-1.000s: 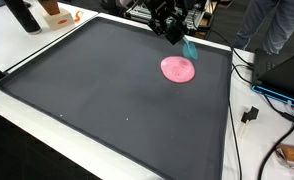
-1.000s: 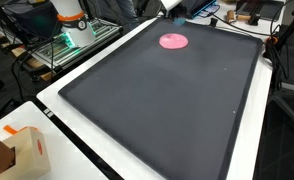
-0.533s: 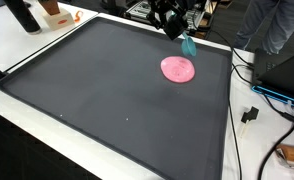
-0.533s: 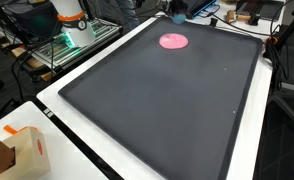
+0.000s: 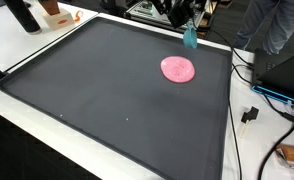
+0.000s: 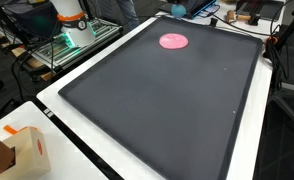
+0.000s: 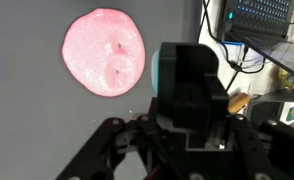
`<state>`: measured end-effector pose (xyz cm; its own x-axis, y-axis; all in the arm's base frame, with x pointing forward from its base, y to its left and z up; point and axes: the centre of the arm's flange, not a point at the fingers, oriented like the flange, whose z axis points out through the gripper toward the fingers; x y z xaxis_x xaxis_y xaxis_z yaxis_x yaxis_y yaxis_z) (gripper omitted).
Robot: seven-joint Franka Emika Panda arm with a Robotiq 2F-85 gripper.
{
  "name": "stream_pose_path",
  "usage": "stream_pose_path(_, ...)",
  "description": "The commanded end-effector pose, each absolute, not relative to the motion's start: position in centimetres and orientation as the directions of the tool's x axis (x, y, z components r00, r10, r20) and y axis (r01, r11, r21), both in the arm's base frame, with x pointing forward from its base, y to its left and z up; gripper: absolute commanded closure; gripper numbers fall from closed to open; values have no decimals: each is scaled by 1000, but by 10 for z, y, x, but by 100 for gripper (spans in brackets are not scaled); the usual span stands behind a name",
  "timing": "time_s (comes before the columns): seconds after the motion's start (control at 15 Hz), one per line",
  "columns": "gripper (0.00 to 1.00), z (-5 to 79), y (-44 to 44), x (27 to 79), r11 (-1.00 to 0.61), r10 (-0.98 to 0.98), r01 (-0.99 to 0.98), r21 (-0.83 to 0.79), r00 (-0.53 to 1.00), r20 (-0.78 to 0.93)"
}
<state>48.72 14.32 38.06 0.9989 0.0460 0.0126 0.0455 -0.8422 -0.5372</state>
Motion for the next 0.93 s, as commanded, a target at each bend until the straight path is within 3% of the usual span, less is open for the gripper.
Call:
stream_pose_path(0.0, 74, 413, 162, 477, -887, 30, 23, -461, 1000, -7)
stream_pose_path(0.87, 74, 470, 220, 464, -990, -101, -96, -104, 994, 39)
